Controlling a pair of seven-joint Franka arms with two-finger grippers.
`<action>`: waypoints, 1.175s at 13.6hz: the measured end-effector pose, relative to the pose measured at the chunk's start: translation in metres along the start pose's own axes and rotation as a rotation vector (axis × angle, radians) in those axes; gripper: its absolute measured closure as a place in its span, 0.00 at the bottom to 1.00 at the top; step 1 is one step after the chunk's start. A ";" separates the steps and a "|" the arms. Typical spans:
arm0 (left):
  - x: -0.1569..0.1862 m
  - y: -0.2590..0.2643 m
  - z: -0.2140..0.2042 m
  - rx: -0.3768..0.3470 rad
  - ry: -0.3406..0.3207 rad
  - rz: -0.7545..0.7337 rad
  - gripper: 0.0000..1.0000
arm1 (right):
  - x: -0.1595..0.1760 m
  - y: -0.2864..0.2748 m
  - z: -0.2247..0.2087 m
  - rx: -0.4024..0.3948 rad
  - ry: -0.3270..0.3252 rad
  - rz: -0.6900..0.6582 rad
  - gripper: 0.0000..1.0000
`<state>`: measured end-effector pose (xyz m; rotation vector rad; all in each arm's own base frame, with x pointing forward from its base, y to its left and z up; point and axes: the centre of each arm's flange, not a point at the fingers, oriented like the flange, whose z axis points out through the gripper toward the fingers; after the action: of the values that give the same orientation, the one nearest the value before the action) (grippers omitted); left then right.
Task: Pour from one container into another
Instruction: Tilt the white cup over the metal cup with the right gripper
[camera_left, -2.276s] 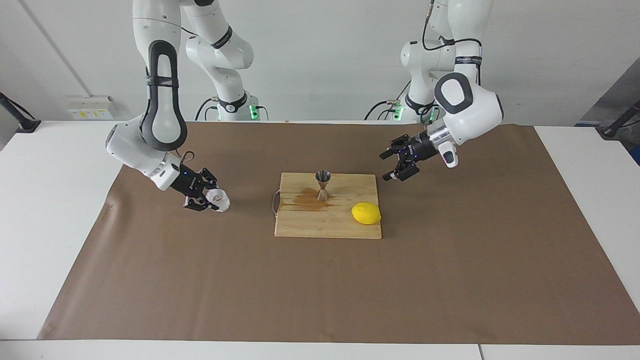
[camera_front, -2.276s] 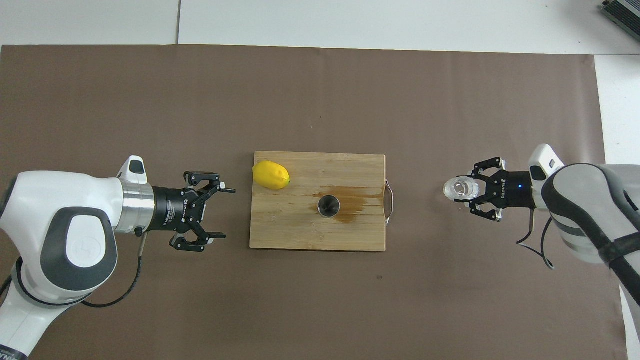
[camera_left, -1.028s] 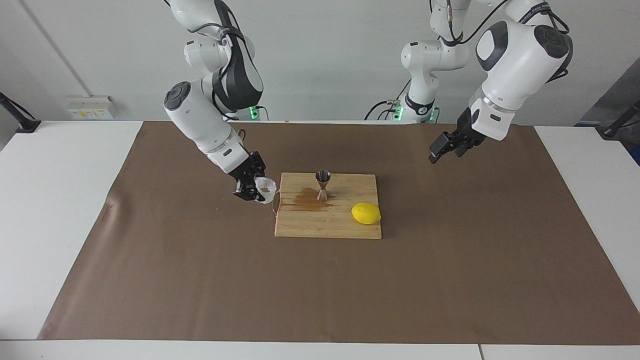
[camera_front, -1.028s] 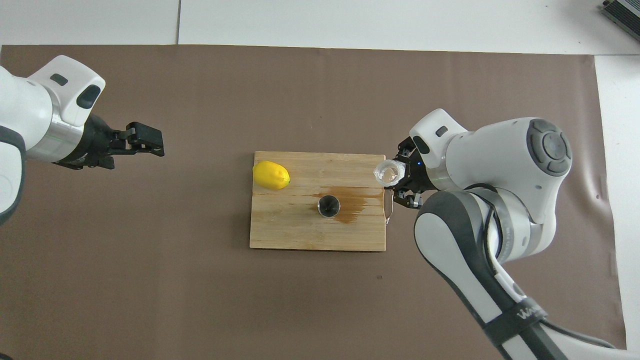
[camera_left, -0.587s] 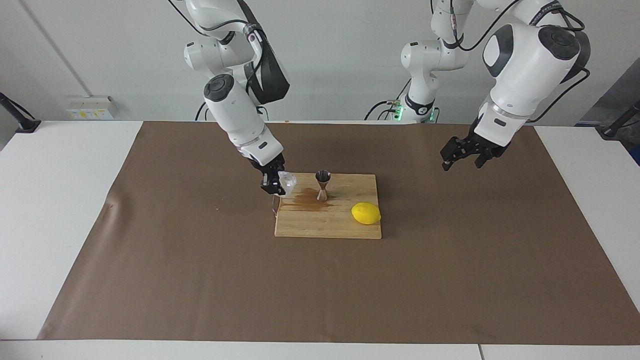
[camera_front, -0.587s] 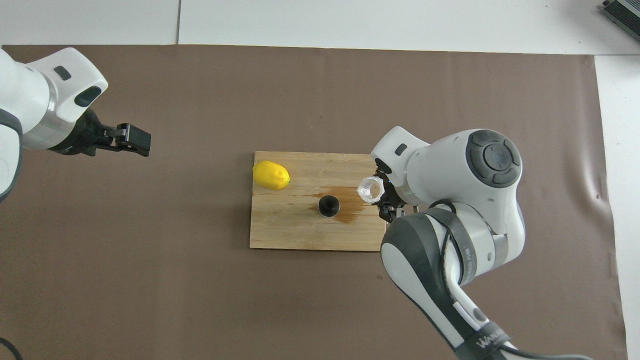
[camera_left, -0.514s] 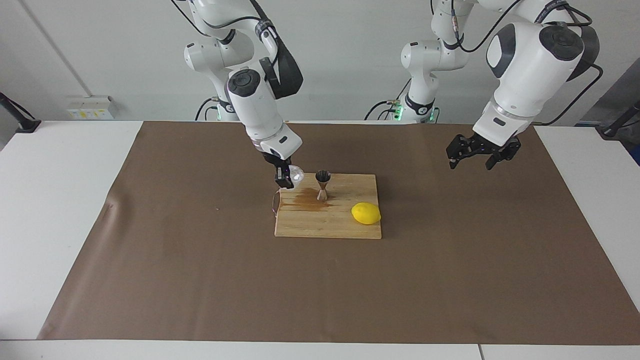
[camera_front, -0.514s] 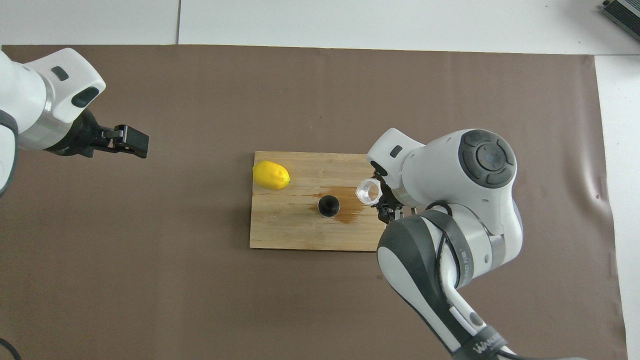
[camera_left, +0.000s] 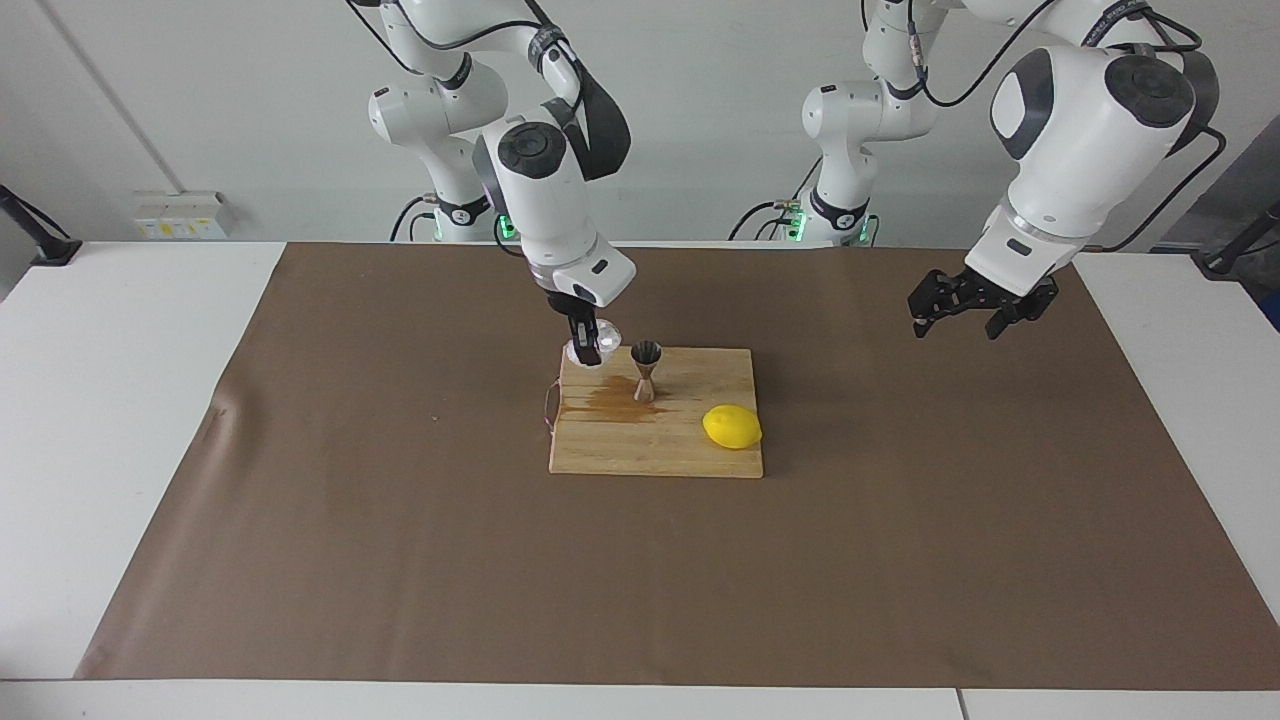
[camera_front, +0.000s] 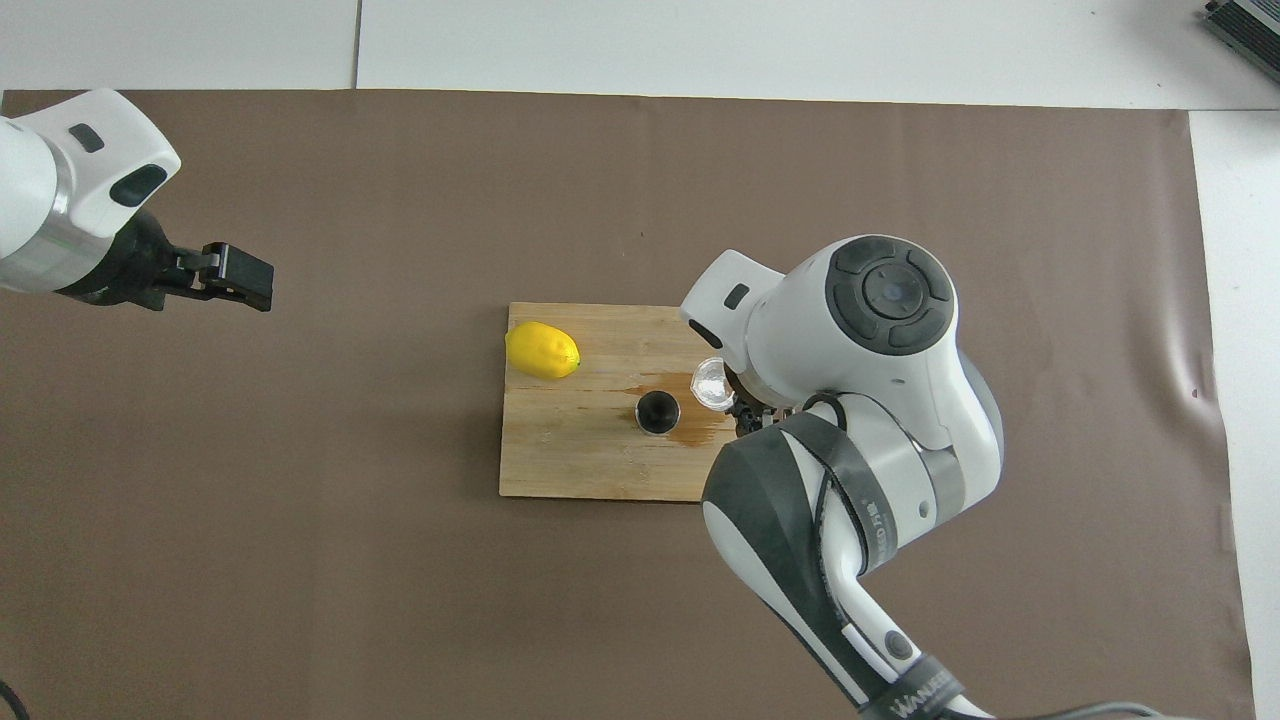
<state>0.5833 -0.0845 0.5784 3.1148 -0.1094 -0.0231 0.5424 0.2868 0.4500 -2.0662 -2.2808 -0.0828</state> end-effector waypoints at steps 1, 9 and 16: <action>-0.001 -0.007 -0.007 0.002 0.010 -0.012 0.00 | 0.004 0.004 0.001 -0.007 -0.019 0.006 0.48; -0.017 -0.037 -0.031 -0.005 0.017 -0.056 0.00 | 0.048 -0.003 0.006 -0.033 -0.142 -0.034 0.48; -0.005 -0.035 -0.015 -0.039 0.009 -0.001 0.00 | 0.075 -0.023 0.011 -0.057 -0.303 -0.124 0.48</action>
<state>0.5807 -0.0488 0.5924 3.0752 -0.1062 -0.0115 0.5125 0.3599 0.4458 -2.0865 -2.6076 0.1735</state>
